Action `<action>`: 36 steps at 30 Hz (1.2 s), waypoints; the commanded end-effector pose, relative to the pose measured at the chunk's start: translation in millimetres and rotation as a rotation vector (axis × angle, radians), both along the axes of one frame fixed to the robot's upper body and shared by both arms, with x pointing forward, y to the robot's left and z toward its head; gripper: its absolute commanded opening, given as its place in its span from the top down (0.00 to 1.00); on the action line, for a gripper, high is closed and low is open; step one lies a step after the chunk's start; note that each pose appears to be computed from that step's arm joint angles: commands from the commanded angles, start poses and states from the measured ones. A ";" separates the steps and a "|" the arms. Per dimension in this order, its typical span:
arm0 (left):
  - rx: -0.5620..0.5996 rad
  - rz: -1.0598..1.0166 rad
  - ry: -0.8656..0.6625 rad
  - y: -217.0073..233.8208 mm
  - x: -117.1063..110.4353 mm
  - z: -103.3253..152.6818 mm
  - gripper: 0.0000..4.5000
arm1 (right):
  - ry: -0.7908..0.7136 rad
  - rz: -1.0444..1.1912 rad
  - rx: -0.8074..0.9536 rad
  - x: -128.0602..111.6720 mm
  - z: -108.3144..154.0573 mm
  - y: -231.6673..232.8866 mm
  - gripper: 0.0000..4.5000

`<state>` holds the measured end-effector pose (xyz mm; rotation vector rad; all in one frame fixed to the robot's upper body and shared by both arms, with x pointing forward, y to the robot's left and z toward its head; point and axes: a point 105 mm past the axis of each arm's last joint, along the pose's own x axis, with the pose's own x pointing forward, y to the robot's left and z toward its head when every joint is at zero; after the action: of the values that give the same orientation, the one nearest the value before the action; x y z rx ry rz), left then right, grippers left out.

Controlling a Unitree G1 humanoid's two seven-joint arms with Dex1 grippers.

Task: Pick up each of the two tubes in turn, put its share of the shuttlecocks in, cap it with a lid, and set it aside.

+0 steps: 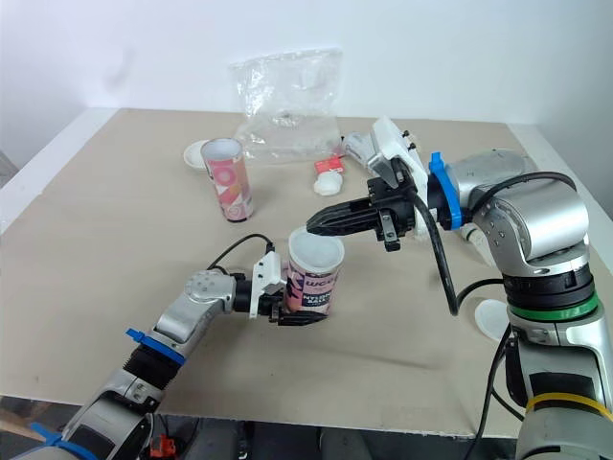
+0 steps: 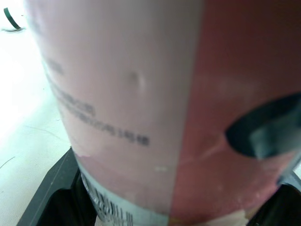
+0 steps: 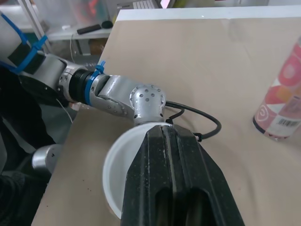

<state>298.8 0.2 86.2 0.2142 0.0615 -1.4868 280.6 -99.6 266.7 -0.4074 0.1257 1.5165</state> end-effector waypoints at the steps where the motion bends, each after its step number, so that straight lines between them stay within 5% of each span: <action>1: 0.102 -0.007 0.121 4.1 -11.3 -36.3 0.26 | -0.049 0.021 -0.028 -4.7 -0.5 4.1 0.99; 18: 0.108 0.023 0.127 8.4 -10.1 -38.6 0.26 | -0.044 0.063 -0.226 1.6 -42.9 8.8 0.99; 36: 0.103 0.023 0.094 7.3 -9.1 -36.6 0.26 | 0.108 -0.031 -0.285 12.4 -53.2 4.2 0.99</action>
<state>298.8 2.0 81.9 0.2087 0.0768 -1.4617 288.1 -90.7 227.5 -0.5508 0.3449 1.5296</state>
